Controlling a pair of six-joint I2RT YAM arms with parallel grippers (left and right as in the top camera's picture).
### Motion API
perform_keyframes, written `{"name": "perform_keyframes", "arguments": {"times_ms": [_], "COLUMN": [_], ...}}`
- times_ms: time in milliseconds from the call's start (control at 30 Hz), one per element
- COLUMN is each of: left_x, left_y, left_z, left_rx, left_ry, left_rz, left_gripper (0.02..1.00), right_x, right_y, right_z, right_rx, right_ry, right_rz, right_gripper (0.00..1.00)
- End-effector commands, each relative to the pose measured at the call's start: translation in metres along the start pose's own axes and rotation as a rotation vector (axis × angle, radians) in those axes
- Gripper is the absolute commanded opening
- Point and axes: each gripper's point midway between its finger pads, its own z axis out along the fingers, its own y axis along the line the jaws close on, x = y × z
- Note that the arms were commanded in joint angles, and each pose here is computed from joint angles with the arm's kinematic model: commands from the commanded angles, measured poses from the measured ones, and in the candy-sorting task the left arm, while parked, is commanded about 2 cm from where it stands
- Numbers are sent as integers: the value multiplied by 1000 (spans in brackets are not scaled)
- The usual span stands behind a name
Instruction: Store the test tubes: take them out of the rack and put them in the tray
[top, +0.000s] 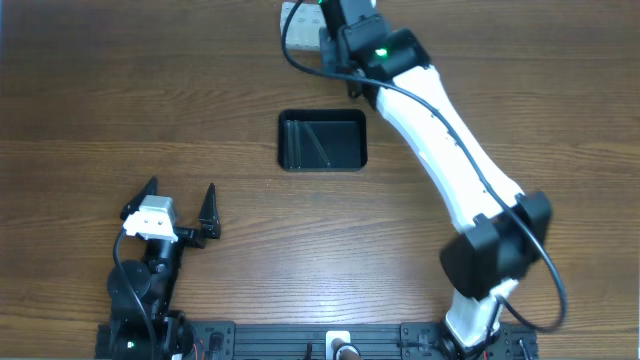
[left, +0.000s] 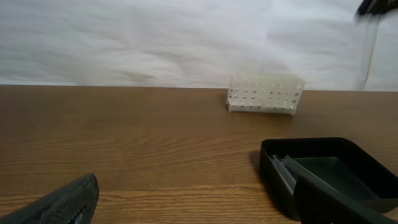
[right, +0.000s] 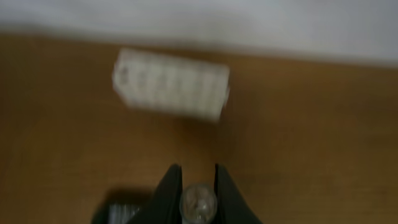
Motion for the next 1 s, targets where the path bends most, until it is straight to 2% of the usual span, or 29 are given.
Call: {"name": "perform_keyframes", "arguments": {"times_ms": [33, 267, 400, 867, 1000], "left_x": [3, 3, 3, 3, 3], "left_y": [0, 0, 0, 0, 0], "left_z": [0, 0, 0, 0, 0], "left_rx": [5, 5, 6, 5, 6], "left_ry": [0, 0, 0, 0, 0], "left_rz": [17, 17, 17, 17, 17], "left_gripper": [1000, 1000, 1000, 998, 998], "right_x": [44, 77, 95, 143, 148], "right_y": [28, 35, 46, 44, 48], "right_z": [43, 84, 91, 116, 118], "right_rx": [-118, -101, -158, -124, -138], "right_ry": [170, 271, 341, 492, 508], "right_rz": [11, 63, 65, 45, 44], "right_gripper": [104, 106, 84, 110, 126]}}
